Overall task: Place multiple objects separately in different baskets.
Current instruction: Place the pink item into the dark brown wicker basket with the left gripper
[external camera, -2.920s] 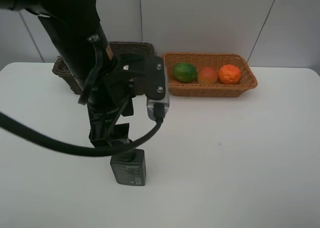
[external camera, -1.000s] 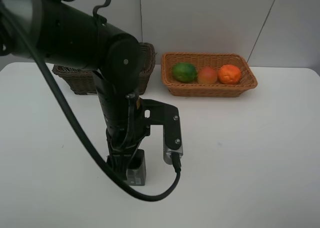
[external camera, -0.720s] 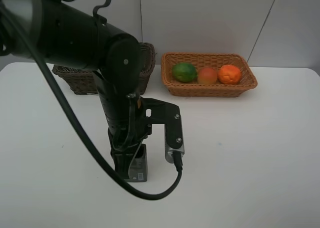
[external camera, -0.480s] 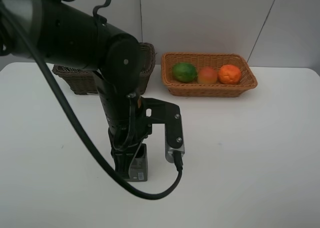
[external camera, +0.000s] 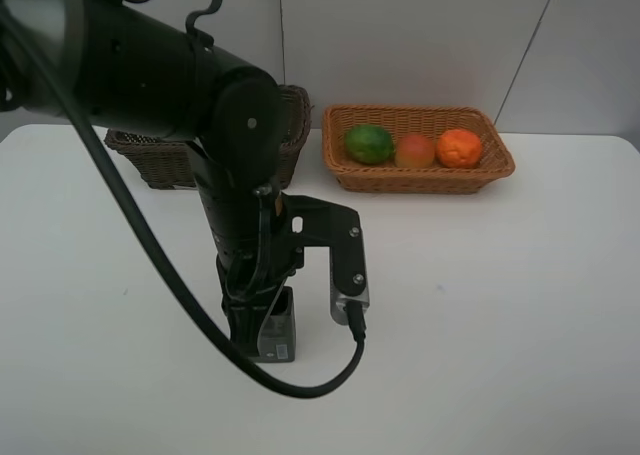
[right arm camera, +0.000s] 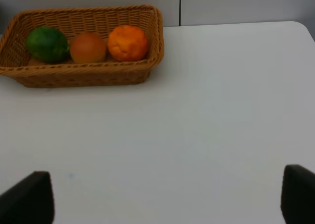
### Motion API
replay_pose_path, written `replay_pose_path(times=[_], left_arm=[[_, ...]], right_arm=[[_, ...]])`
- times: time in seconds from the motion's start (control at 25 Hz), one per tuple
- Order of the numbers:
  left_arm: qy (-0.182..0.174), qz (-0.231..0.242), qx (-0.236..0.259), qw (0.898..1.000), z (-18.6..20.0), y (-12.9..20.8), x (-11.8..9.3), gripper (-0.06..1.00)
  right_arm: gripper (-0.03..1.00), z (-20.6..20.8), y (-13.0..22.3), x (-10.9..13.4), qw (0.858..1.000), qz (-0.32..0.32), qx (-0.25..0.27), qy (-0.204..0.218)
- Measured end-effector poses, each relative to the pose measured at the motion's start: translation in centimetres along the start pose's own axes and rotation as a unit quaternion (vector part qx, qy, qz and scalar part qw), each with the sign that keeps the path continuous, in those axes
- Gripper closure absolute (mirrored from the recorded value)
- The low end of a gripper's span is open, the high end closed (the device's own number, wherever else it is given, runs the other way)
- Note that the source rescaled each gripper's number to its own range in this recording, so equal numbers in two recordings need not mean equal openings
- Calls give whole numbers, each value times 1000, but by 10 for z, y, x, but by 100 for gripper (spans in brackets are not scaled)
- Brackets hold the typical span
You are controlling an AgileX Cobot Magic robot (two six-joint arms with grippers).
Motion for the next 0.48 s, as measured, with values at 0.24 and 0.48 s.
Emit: replay_pose_path(times=[0.24,0.48], left_arm=[[-5,48,-15,999,22,-2,5,50],[-27,219,-47,974,61,-10,43,50]], right_arm=[[-3,0,0,0,1000,0,0,0],[-3,0,0,0,1000,0,0,0]])
Point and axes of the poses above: a point on each arm's last joint axis where the gripper is mounted, z pointing back along that axis away from the gripper, x along the wrist's bending axis when the last joint is at zero, y = z × x, the point moved 8 cm from there along -z, pointing out along that axis toward the gripper, and after that the axes turned 14 degrees about z, right-handed, at the moved point
